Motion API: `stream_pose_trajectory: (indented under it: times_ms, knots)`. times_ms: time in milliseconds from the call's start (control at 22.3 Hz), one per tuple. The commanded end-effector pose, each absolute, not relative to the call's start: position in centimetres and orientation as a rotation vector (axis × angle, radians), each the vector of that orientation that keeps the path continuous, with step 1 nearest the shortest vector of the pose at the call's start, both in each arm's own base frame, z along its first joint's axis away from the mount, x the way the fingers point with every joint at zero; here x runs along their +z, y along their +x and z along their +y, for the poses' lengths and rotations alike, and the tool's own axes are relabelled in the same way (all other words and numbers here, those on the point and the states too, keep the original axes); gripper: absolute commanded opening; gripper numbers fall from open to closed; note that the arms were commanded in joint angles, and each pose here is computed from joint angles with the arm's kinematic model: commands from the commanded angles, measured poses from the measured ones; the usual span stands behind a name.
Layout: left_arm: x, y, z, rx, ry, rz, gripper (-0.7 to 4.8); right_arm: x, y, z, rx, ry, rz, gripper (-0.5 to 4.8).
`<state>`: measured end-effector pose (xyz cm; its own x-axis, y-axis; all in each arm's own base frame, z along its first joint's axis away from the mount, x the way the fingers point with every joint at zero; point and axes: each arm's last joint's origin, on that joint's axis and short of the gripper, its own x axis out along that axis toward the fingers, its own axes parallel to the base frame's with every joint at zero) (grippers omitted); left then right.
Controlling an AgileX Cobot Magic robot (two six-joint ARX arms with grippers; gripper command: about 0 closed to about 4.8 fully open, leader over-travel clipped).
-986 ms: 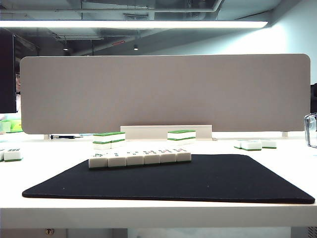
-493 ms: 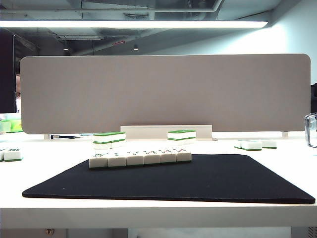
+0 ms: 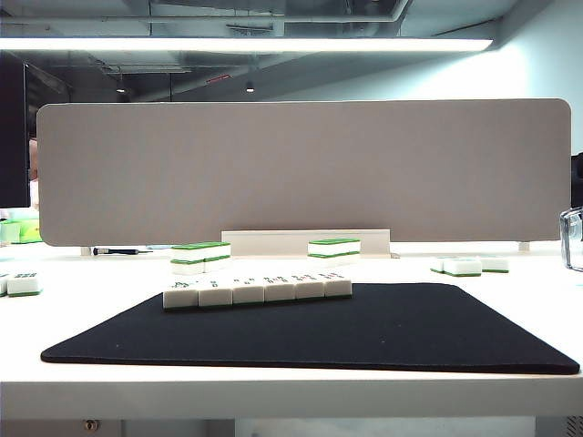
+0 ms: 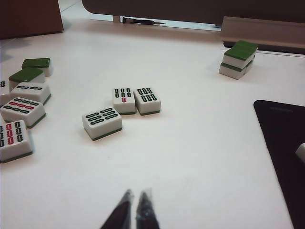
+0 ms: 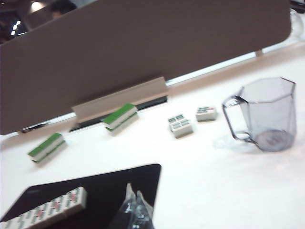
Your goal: Align six mahjong tiles in a row on the table.
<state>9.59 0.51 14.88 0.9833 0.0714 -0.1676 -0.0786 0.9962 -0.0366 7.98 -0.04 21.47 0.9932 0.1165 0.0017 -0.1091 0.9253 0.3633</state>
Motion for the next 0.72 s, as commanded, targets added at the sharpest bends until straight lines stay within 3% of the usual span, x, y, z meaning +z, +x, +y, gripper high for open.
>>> stream_pose_trajectory:
  times_ms: [45, 717]
  knots:
    - [14.8, 9.6, 0.5, 0.069, -0.040, 0.181, 0.21, 20.8, 8.3, -0.2, 0.059, 0.369, -0.007, -0.01]
    - [14.8, 9.6, 0.5, 0.069, -0.040, 0.181, 0.21, 15.3, 9.6, -0.5, -0.128, 0.359, 0.103, -0.01]
